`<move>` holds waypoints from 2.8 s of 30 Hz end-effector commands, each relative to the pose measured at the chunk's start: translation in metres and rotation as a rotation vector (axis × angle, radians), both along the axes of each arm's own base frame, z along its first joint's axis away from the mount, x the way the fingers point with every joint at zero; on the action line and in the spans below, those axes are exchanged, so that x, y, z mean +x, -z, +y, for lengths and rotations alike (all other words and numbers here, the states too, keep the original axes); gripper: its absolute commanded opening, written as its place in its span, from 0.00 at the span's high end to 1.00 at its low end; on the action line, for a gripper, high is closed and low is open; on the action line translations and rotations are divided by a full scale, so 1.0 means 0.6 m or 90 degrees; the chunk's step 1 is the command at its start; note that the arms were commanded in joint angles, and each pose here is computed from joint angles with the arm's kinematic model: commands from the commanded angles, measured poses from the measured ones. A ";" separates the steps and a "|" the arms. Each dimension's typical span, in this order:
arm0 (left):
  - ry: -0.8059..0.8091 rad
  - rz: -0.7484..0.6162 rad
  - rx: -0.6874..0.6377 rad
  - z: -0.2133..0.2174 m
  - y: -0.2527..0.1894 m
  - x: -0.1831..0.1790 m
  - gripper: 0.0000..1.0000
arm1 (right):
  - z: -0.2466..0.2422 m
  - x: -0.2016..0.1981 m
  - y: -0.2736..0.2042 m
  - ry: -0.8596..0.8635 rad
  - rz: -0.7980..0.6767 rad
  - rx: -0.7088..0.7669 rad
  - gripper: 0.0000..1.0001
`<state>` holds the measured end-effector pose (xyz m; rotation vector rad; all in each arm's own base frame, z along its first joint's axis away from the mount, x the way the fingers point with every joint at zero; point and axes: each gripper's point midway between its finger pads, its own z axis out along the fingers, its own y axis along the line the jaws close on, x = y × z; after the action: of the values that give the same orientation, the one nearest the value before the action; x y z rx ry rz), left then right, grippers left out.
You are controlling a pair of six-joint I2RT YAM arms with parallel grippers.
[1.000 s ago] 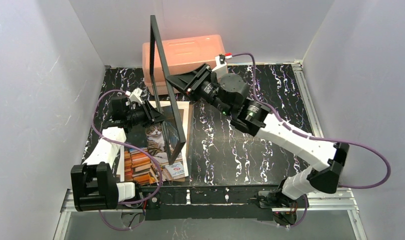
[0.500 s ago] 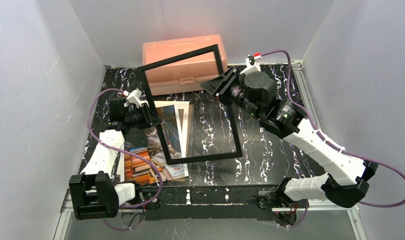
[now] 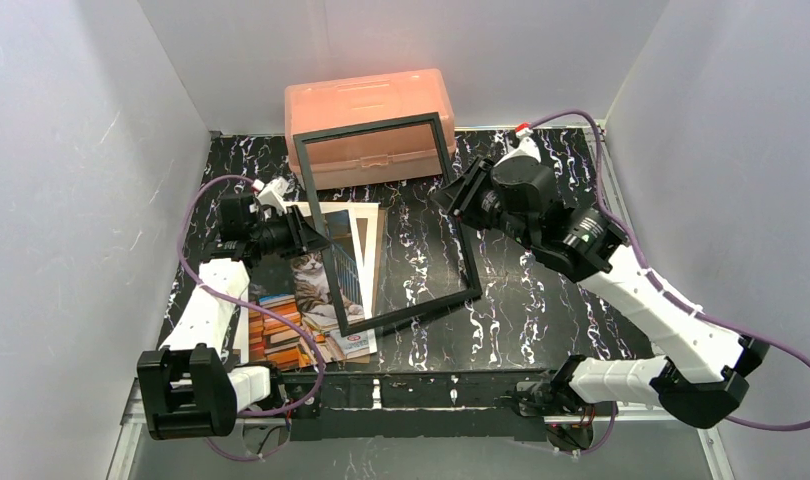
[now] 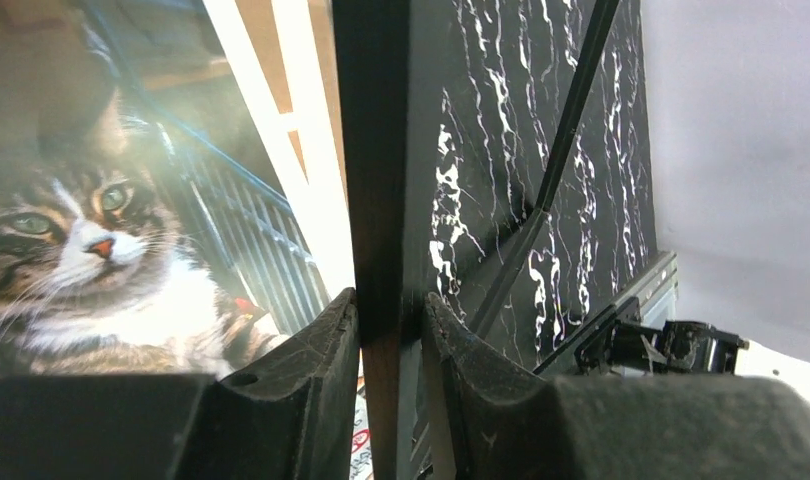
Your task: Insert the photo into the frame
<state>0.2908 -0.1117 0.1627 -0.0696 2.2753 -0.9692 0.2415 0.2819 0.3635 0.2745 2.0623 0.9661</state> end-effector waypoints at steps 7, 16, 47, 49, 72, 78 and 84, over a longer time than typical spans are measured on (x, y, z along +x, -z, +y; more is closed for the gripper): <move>0.173 -0.032 -0.005 -0.091 -0.025 -0.062 1.00 | -0.138 0.035 0.142 0.125 -0.020 -0.332 0.28; 0.139 -0.005 0.021 -0.105 0.002 -0.059 1.00 | -0.220 0.041 0.291 0.175 0.079 -0.530 0.21; 0.043 0.140 0.102 -0.111 0.088 -0.043 1.00 | -0.259 -0.008 0.554 0.122 0.289 -0.498 0.53; 0.047 0.142 0.103 -0.115 0.089 -0.043 1.00 | -0.261 0.002 0.559 0.120 0.293 -0.498 0.53; 0.180 0.179 0.173 -0.202 0.144 -0.037 0.87 | -0.331 0.055 0.549 0.181 0.328 -0.491 0.58; 0.195 0.167 0.184 -0.219 0.155 -0.014 0.87 | -0.343 0.065 0.552 0.189 0.341 -0.484 0.58; 0.211 0.175 0.187 -0.239 0.165 -0.011 0.87 | -0.354 0.079 0.554 0.194 0.348 -0.477 0.59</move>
<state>0.2792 -0.2366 0.0502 0.2046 2.7837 -0.7714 0.2786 0.0696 0.0288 0.4634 2.6039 -0.1409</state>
